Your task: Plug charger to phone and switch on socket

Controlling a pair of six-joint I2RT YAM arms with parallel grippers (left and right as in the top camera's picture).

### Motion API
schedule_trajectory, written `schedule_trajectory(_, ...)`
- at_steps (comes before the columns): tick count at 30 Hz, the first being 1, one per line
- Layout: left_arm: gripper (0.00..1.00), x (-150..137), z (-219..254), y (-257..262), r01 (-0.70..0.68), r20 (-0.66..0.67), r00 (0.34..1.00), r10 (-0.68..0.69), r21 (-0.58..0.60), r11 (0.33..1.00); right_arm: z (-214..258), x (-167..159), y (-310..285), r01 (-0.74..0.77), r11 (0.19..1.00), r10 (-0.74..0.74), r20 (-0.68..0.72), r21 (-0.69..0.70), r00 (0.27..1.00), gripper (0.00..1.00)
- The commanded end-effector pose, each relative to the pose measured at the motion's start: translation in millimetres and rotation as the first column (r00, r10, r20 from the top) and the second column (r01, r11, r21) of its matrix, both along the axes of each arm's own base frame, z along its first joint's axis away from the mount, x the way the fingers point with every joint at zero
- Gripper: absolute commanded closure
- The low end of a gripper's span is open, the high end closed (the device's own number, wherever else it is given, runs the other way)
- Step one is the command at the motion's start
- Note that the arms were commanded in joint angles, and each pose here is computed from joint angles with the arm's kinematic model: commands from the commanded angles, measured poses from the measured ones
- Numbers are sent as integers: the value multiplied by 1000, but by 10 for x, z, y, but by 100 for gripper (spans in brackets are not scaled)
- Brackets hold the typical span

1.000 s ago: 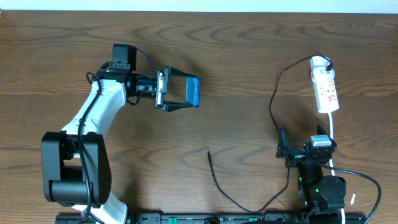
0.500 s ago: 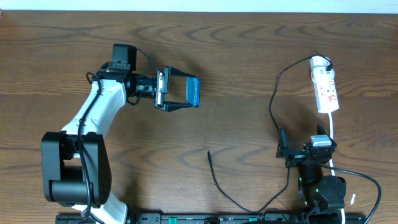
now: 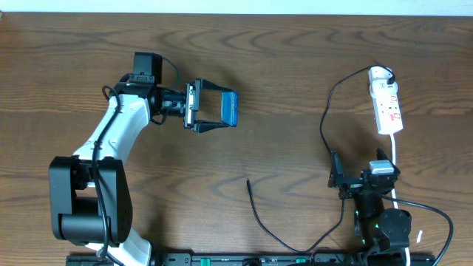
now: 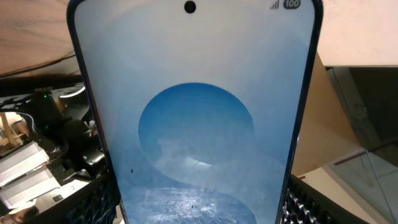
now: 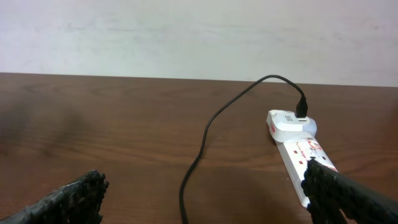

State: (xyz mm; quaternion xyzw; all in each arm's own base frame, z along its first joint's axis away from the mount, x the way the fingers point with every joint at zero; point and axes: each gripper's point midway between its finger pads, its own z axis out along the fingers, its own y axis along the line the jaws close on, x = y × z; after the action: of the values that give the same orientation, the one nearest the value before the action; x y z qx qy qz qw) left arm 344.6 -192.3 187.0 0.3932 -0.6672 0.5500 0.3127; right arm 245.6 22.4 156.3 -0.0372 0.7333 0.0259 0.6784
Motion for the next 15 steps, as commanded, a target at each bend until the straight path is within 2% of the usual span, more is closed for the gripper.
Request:
schedule_trajectory(1,92,-25,250,-25,21,57,998,-19,-40,999,-4,-5,22,-12,1000,12,1,-11,1000,1)
schedule_trajectory(15,93,-21,252,-26,21,61,998,-19,-40,999,-4,-5,22,-12,1000,12,1,-11,1000,1)
